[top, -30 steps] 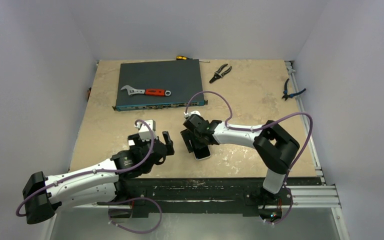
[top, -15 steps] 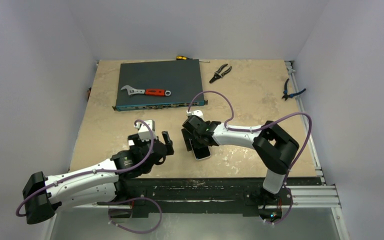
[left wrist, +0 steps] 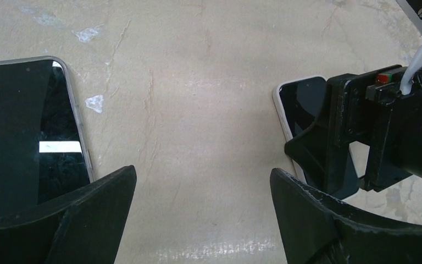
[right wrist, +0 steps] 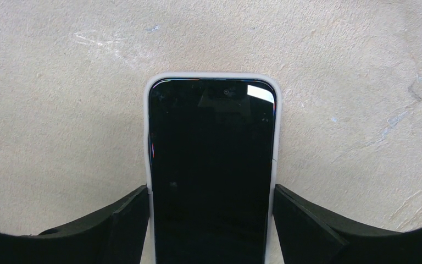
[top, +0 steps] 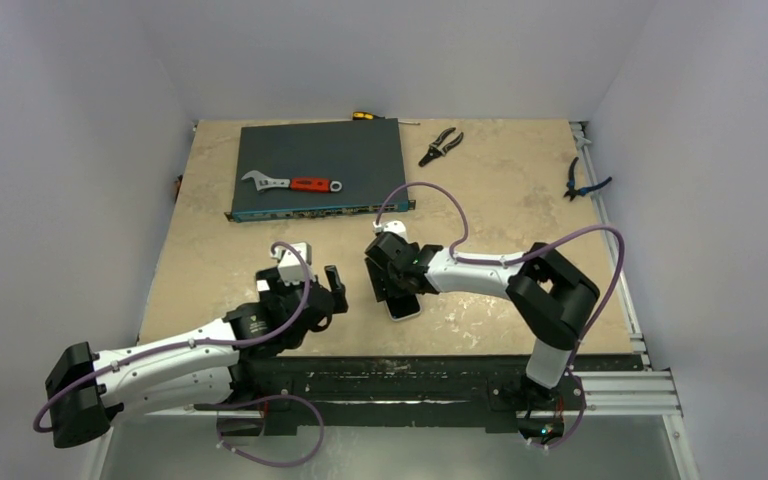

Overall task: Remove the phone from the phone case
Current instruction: Pick up the phone at the center of the board.

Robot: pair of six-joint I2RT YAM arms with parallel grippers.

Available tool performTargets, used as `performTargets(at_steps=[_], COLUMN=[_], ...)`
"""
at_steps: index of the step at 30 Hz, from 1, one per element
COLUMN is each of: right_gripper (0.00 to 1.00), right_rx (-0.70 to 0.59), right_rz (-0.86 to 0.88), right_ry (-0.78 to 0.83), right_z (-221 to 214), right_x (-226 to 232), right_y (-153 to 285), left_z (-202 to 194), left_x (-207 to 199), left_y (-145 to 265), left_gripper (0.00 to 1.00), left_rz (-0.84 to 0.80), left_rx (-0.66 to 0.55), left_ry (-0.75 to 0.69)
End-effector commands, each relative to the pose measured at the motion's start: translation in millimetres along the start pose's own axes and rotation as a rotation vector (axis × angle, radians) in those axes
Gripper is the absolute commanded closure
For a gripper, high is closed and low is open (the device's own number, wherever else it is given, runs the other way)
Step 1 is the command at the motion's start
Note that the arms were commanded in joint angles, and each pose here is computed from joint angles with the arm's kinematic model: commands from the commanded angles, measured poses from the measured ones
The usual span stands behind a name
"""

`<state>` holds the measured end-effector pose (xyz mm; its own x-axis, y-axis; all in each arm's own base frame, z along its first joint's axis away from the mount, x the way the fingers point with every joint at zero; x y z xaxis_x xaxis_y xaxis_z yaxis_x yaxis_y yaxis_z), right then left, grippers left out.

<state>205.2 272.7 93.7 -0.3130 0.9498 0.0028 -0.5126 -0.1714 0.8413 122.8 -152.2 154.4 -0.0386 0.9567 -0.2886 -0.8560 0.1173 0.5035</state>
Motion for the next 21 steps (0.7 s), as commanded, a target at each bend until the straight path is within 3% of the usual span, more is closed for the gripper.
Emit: performTargets(at_steps=[1,7,11,21], right_gripper=[0.61,0.74,1.0,1.0], right_rx=[0.088,0.016,-0.035,-0.217], right_rz=[-0.058,-0.015,0.012,0.199], right_ry=[0.05,0.041,0.041,0.077], right_z=[-26,-10,2,19], right_x=[-14,-15,-18,-29], right_y=[-2,22,44,113], left_z=[4,13,22,70], left_x=[-9,-21,-33,-56], left_y=[-1,0,3,26], left_gripper=[0.09,0.09,0.08,0.0], left_rz=[-0.037,-0.087,-0.169,-0.417], left_rx=[-0.012,-0.03,-0.06,-0.185], left_ry=[0.019,0.035,0.093,0.2])
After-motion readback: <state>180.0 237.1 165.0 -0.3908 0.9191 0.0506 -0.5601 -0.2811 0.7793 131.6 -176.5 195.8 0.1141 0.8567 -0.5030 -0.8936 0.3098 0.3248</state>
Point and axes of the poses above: each gripper's point midway between its finger pads, its own y axis back along the fingers, its own x axis along the line the jaws close on, z = x × y, the point moved 9 cm from there along y, back along the fingers
